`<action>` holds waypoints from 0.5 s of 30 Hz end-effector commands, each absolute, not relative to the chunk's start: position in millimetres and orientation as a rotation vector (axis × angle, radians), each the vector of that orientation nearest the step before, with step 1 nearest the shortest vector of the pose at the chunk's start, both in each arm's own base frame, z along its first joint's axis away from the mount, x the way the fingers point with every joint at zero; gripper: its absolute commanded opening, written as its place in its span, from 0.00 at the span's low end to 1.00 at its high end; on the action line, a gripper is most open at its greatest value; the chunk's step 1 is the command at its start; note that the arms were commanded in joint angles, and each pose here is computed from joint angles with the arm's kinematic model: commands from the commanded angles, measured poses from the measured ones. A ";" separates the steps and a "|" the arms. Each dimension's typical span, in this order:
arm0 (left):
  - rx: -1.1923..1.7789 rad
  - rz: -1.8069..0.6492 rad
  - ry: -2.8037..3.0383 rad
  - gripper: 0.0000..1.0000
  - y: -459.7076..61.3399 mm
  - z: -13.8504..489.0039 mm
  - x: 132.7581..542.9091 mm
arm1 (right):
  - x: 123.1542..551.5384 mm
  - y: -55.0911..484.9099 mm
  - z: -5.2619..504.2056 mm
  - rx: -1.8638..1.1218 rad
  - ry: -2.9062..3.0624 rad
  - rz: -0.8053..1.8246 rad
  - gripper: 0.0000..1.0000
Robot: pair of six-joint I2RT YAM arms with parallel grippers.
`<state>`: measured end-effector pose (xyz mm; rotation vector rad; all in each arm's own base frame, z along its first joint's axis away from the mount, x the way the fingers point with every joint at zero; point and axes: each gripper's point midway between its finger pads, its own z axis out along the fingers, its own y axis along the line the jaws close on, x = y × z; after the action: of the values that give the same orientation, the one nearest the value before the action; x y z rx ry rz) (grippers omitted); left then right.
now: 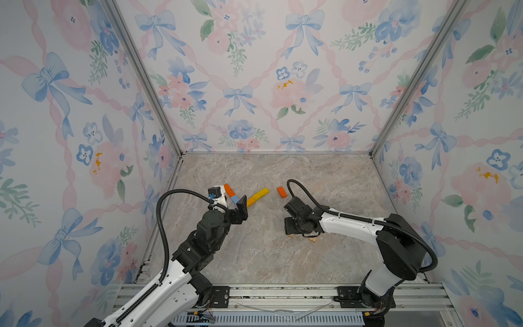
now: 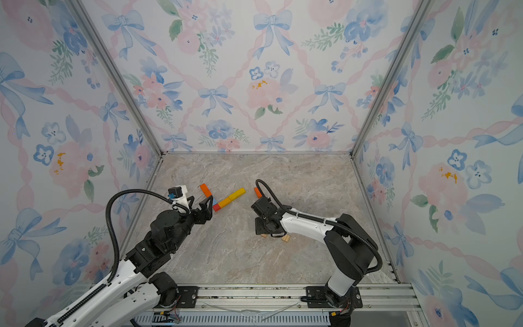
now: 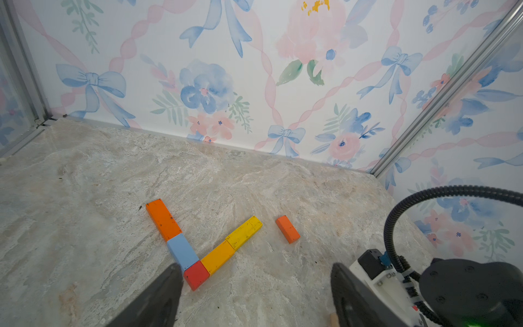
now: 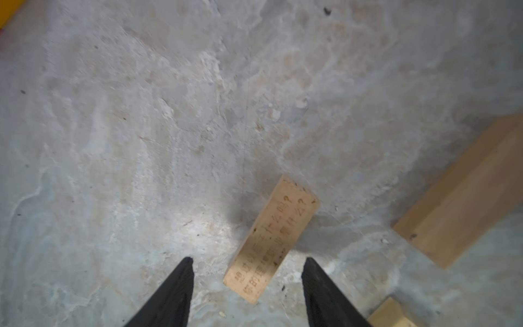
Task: Assemble the letter v with building blocks
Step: Pick up the building block from the center of the board.
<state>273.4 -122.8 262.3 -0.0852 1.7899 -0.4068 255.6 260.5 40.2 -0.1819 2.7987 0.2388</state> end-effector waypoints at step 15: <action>-0.051 -0.395 1.858 0.84 -133.2 242.1 282.7 | 253.9 263.4 21.5 -0.108 2.823 0.191 0.65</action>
<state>281.0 -134.1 239.7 -0.0457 1.8676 -0.3913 256.1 259.7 29.4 -0.1114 2.8045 0.1971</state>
